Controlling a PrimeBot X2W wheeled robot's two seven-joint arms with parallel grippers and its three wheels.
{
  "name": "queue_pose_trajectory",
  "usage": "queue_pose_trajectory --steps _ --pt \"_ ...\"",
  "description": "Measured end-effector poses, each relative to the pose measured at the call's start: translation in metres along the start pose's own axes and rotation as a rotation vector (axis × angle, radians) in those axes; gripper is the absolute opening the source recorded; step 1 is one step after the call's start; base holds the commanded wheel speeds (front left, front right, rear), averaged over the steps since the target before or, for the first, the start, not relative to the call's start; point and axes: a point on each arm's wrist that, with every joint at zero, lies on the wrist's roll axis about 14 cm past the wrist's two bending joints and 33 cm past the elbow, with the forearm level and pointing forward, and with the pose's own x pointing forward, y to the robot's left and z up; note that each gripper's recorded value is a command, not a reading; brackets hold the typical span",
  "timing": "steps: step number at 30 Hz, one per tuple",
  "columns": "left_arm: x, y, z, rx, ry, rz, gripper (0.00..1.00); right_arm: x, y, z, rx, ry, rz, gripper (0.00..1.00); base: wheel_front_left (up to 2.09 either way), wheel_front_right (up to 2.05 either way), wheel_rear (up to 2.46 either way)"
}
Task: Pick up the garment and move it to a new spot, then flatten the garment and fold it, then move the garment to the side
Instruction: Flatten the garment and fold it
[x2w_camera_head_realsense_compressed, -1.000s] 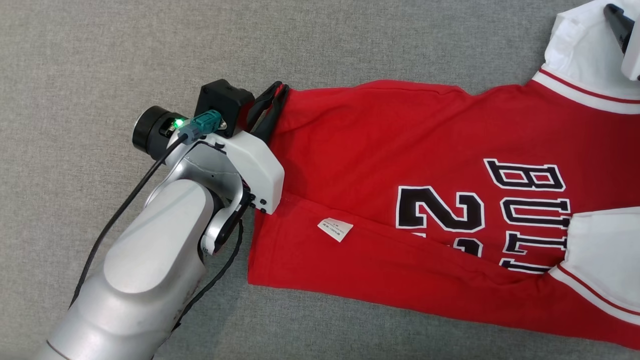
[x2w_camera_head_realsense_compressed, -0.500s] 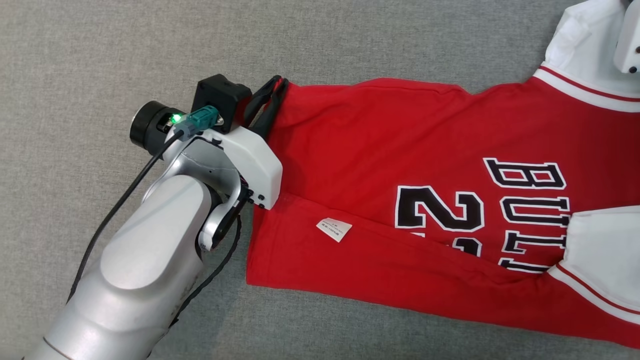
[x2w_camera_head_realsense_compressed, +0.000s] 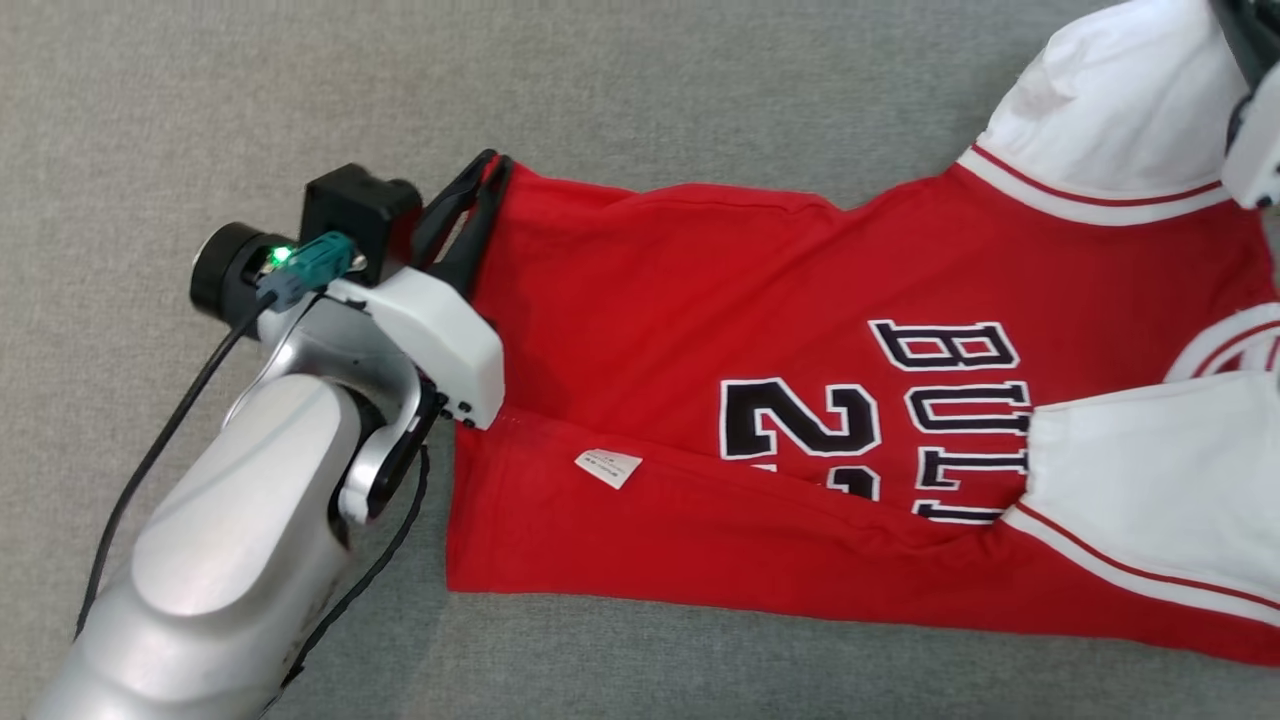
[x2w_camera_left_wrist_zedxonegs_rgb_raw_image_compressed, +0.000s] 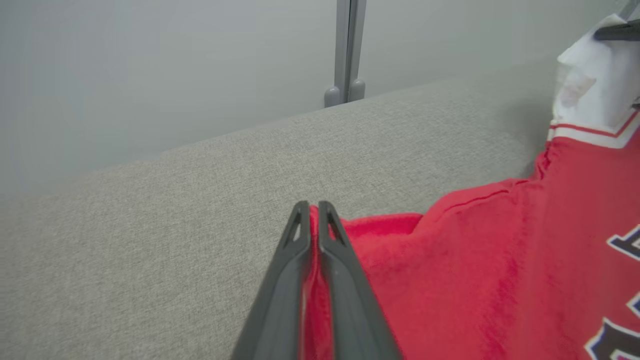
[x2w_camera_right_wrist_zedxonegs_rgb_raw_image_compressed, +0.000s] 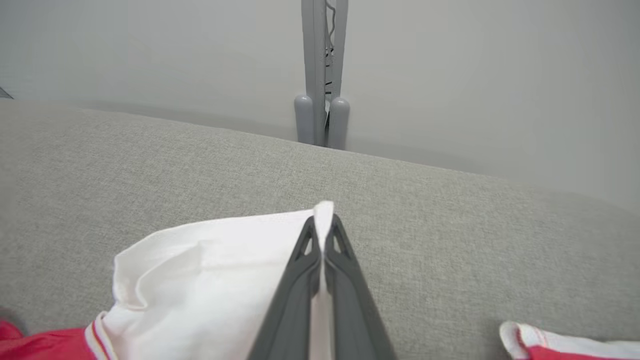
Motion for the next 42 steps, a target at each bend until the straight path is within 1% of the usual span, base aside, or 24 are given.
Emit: queue_pose_trajectory --steps 3,8,15,18,21,24,26,32,37,41,42 --pt "-0.007 -0.003 0.008 -0.013 -0.028 -0.001 0.00 -0.026 -0.010 0.001 0.029 -0.048 0.004 0.00 0.00 0.00 0.00" --pt "-0.024 -0.008 0.018 -0.027 -0.053 -0.006 0.00 -0.069 -0.015 -0.006 0.069 -0.099 0.015 0.00 0.00 0.00 0.00" --pt "-0.054 -0.020 0.039 -0.059 -0.117 -0.025 0.00 -0.122 0.003 -0.019 0.134 -0.160 0.052 0.00 0.00 0.00 0.00" --pt "-0.066 -0.022 0.037 -0.117 -0.129 -0.008 0.00 -0.142 0.013 -0.036 0.187 -0.159 0.057 0.00 0.00 0.00 0.00" --pt "-0.076 -0.021 0.027 -0.195 -0.130 0.027 0.00 -0.161 0.014 -0.055 0.225 -0.148 0.032 0.00 0.00 0.00 0.00" --pt "-0.082 -0.013 0.014 -0.255 -0.124 0.075 0.00 -0.174 0.019 -0.076 0.278 -0.122 0.009 0.00 0.00 0.00 0.00" --pt "-0.087 -0.010 0.003 -0.286 -0.114 0.099 0.00 -0.182 0.017 -0.083 0.302 -0.125 -0.018 0.00 0.00 0.00 0.00" --pt "-0.098 -0.004 -0.023 -0.347 -0.072 0.151 0.00 -0.201 0.019 -0.097 0.348 -0.124 -0.070 0.00 0.00 0.00 0.00" --pt "-0.104 -0.006 -0.041 -0.384 -0.034 0.171 0.00 -0.211 0.021 -0.109 0.394 -0.112 -0.101 0.00 0.00 0.00 0.00" --pt "-0.109 -0.009 -0.054 -0.404 -0.004 0.180 0.00 -0.215 0.016 -0.120 0.395 -0.092 -0.136 0.00 0.00 0.00 0.00" --pt "-0.111 -0.010 -0.062 -0.408 0.020 0.183 0.00 -0.214 0.019 -0.125 0.413 -0.079 -0.137 0.00 0.00 0.00 0.00"
